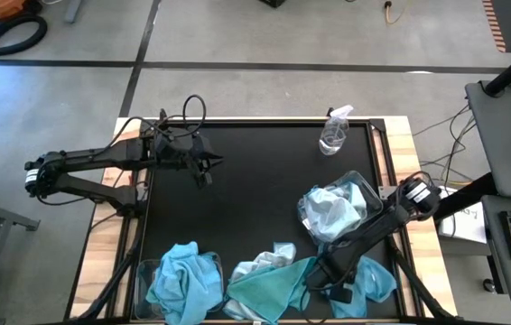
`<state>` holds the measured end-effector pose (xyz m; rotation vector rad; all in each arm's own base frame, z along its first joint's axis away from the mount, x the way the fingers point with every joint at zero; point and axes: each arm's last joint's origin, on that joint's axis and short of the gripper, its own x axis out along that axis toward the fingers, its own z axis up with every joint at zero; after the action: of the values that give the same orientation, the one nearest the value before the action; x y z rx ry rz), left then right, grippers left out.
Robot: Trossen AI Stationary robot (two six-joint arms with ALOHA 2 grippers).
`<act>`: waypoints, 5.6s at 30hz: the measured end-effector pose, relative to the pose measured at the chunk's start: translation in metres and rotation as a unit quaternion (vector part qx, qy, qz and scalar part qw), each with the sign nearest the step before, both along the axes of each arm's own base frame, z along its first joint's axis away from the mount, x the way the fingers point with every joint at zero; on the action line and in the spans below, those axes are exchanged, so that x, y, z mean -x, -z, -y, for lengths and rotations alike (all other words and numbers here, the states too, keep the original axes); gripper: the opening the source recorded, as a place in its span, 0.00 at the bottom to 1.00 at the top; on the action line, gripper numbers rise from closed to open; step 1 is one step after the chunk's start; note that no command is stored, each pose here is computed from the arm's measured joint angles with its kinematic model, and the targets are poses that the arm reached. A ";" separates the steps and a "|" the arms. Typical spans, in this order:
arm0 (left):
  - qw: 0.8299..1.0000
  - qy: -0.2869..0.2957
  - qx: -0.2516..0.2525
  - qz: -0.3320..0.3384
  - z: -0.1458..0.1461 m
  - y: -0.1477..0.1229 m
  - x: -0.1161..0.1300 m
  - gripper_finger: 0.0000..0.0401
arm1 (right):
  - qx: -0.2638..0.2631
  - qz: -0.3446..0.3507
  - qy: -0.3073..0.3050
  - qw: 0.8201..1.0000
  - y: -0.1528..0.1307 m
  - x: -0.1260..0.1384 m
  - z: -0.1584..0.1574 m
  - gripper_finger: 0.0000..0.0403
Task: Sort microfiber towel by color & place in baskets
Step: Put the blue towel into the bottom transparent bin
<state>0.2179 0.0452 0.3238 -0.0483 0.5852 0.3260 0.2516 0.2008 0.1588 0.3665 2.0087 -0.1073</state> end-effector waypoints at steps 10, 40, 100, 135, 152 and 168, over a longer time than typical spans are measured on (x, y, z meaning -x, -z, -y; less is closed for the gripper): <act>1.000 0.024 0.016 0.004 0.002 0.000 -0.001 0.10 | 0.011 0.171 0.022 0.985 -0.073 -0.014 -0.003 0.03; 0.978 0.170 0.078 0.088 0.021 0.001 -0.036 0.10 | 0.332 0.565 0.130 0.744 -0.169 -0.069 0.062 0.03; 0.919 0.314 0.177 0.161 0.040 -0.008 -0.078 0.43 | 0.399 0.577 0.097 0.706 -0.180 -0.089 0.099 0.03; 0.952 0.248 0.114 0.138 0.008 -0.013 -0.057 0.43 | 0.376 0.585 0.058 0.716 -0.186 -0.089 0.097 0.03; 0.950 0.245 0.123 0.146 0.007 -0.007 -0.069 0.43 | 0.356 0.608 0.047 0.708 -0.190 -0.094 0.095 0.03; 0.949 0.248 0.124 0.148 0.008 -0.008 -0.069 0.14 | 0.356 0.608 0.047 0.708 -0.190 -0.094 0.095 0.03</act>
<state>0.2870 0.0372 0.3318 -0.1851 0.3195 -0.2457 0.3452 0.1059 0.3489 -0.0232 0.5191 -0.5360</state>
